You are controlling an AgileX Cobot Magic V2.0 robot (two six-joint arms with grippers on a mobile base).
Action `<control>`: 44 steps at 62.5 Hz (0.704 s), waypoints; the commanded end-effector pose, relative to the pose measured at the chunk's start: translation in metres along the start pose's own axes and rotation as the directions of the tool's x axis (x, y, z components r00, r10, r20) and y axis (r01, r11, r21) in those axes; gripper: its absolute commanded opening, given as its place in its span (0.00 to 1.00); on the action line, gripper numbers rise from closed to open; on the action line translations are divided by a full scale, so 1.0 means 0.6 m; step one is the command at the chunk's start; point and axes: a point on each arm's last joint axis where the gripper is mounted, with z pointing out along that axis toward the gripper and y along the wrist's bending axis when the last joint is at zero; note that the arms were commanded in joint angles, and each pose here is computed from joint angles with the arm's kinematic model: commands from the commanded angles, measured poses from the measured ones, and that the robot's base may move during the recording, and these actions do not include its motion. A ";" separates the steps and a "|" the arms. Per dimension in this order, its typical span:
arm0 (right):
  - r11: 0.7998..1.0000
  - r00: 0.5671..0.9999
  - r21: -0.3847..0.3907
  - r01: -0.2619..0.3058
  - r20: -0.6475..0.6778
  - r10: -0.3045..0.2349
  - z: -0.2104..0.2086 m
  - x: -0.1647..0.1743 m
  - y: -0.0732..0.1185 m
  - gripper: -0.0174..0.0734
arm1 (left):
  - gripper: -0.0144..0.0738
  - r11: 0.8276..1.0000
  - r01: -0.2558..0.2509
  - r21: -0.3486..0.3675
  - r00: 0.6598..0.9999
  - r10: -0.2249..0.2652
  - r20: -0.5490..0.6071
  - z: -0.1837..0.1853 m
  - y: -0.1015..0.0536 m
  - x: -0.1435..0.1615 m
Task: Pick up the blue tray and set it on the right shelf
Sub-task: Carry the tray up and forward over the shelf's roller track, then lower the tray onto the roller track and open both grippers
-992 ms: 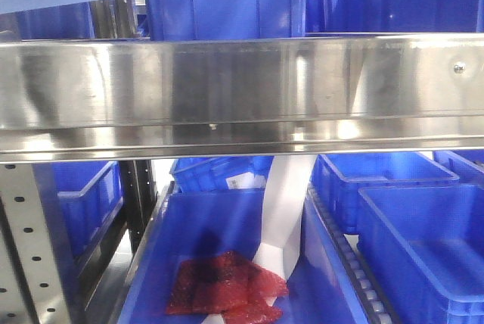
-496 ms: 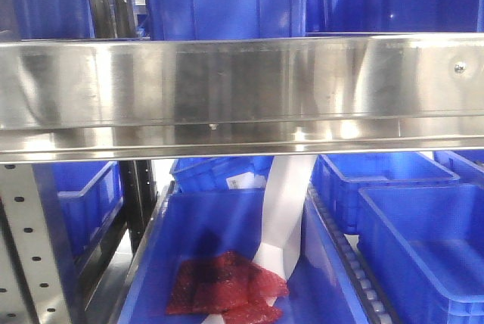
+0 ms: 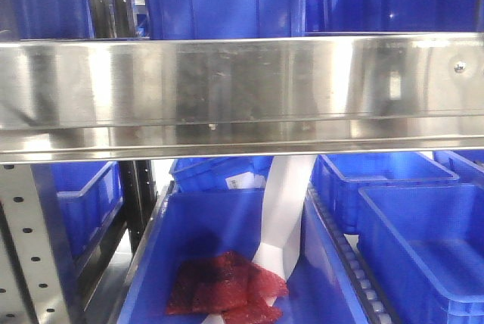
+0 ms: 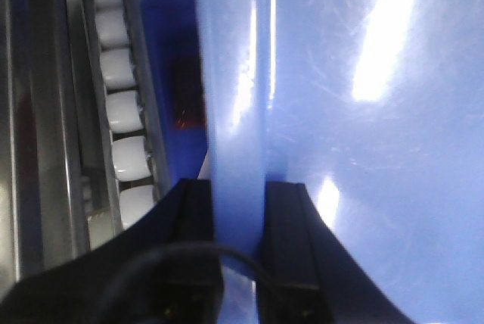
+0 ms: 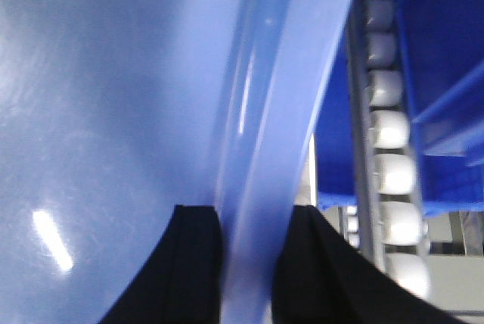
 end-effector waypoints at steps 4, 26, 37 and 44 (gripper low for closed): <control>0.996 0.995 -0.078 0.038 0.094 -0.031 0.002 -0.021 0.020 0.25 | 0.11 0.999 0.018 0.031 0.997 -0.021 0.077 -0.013 0.001 -0.017; 0.996 0.998 -0.074 0.045 0.057 -0.041 0.089 -0.030 0.034 0.25 | 0.11 0.999 0.045 0.011 0.999 -0.045 0.004 0.052 0.016 -0.019; 0.996 0.998 -0.071 0.044 0.047 -0.041 0.100 -0.030 0.035 0.27 | 0.24 0.999 0.044 0.002 0.998 -0.044 -0.036 0.078 0.018 -0.016; 0.996 0.998 -0.071 0.044 0.047 -0.041 0.100 -0.030 0.034 0.41 | 0.44 0.999 0.041 0.001 0.999 -0.041 -0.034 0.078 0.019 -0.017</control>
